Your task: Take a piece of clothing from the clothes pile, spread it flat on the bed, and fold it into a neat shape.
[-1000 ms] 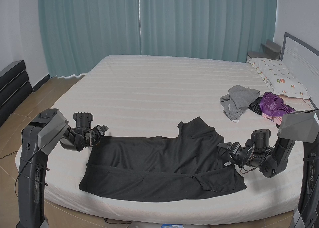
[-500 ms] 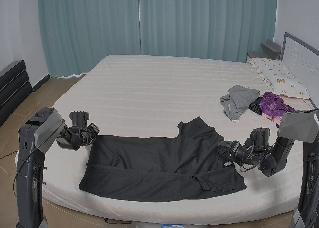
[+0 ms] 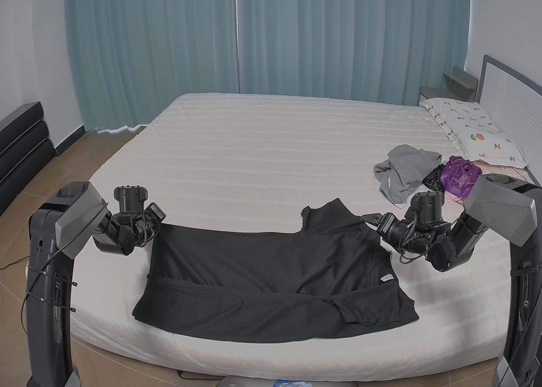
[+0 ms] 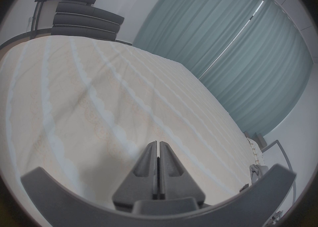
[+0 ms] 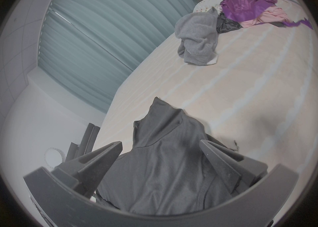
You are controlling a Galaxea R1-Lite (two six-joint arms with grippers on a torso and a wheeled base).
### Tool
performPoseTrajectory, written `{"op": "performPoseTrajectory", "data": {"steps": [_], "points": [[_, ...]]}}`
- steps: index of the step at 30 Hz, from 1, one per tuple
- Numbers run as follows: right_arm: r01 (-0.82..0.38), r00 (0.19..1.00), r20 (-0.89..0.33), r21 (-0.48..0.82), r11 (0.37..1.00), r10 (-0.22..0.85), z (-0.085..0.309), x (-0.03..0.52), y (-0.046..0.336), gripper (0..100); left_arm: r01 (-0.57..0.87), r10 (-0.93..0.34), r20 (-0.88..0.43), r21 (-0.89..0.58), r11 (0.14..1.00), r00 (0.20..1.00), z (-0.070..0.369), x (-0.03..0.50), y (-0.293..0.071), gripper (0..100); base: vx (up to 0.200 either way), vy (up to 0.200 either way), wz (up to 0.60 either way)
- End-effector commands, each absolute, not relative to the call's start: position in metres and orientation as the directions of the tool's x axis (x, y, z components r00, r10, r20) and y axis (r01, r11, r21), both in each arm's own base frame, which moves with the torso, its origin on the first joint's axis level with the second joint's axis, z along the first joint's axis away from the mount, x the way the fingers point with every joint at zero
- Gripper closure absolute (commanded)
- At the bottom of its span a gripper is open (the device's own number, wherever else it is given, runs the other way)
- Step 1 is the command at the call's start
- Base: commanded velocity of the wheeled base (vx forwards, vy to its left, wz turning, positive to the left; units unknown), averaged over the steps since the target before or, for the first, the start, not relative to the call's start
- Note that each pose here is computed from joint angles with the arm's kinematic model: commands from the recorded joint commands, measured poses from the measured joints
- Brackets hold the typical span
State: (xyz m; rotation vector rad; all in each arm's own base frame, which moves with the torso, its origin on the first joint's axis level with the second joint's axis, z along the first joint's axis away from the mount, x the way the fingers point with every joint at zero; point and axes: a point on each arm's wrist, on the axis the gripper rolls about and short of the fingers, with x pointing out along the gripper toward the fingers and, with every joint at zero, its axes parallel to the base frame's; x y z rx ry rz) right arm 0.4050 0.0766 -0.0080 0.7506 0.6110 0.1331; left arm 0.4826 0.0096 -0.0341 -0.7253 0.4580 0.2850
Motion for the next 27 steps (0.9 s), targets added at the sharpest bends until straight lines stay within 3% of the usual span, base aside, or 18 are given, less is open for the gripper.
{"op": "performPoseTrajectory", "data": {"steps": [1,4,12,27], "points": [[0.074,0.797,-0.506,0.622,0.779,0.329,-0.007,0.436,0.103,0,-0.399,0.087,-0.493,-0.575,0.714,0.866,-0.033,0.482,0.009,100,0.000,0.000,0.00],[0.048,0.794,-0.528,0.546,0.836,0.300,-0.015,0.452,0.112,0,-0.397,0.084,-0.493,-0.576,0.714,0.866,-0.033,0.482,0.009,100,0.000,0.000,0.00],[0.056,0.823,-0.518,0.484,0.873,0.234,-0.032,0.489,0.124,0,-0.400,0.084,-0.497,-0.574,0.714,0.864,-0.034,0.481,0.009,100,0.000,0.000,0.00],[0.090,0.847,-0.500,0.470,0.878,0.181,-0.045,0.514,0.116,0,-0.401,0.085,-0.497,-0.574,0.714,0.864,-0.034,0.481,0.009,100,0.000,0.000,0.00]]}}
